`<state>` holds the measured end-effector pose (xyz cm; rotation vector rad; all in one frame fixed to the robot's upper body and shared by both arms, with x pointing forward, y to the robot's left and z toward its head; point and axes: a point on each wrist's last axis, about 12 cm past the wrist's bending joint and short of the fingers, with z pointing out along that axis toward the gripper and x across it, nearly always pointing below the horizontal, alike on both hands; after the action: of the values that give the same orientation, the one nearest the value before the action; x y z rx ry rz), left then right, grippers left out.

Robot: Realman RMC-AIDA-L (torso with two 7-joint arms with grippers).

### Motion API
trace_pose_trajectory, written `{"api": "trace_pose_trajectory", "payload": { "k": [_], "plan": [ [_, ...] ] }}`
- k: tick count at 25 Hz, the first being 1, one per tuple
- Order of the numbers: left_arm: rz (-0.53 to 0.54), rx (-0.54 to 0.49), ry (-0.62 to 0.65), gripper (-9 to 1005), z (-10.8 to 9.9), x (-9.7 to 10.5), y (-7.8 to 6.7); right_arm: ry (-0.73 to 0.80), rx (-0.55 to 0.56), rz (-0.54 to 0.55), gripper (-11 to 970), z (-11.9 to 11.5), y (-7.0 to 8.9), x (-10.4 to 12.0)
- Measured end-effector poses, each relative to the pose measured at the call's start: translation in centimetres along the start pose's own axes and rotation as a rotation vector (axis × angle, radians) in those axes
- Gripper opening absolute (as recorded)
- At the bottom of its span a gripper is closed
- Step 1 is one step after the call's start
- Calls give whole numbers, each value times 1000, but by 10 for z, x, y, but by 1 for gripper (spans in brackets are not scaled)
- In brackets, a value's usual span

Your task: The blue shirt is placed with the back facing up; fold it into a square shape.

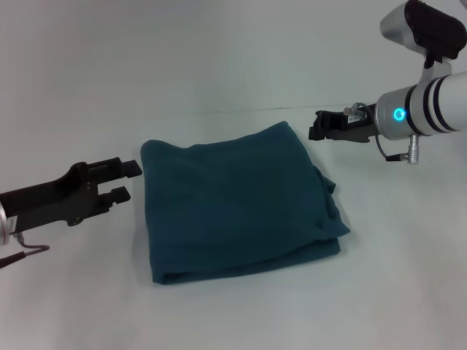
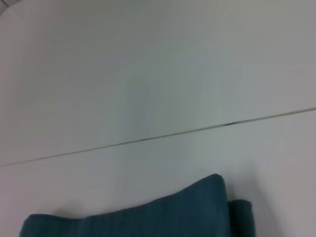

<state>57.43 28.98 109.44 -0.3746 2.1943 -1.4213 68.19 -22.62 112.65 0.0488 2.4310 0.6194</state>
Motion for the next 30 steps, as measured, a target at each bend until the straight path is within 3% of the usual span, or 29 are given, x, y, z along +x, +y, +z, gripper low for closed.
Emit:
{"api": "trace_pose_trajectory", "payload": {
  "k": [13,18,23,30],
  "plan": [
    [-4,0,0,646,1,1,1,71,-6,-5,24,-7,-9,6],
    [-10,5,8,646,3,4,1,66,2,29,168,-6,-16,11],
    [-9,4,8,646,4,4,1,62,-11,55,406,5,-8,20],
    [-12,3,9,646,5,4,2,56,-25,65,404,13,3,23]
  ]
}}
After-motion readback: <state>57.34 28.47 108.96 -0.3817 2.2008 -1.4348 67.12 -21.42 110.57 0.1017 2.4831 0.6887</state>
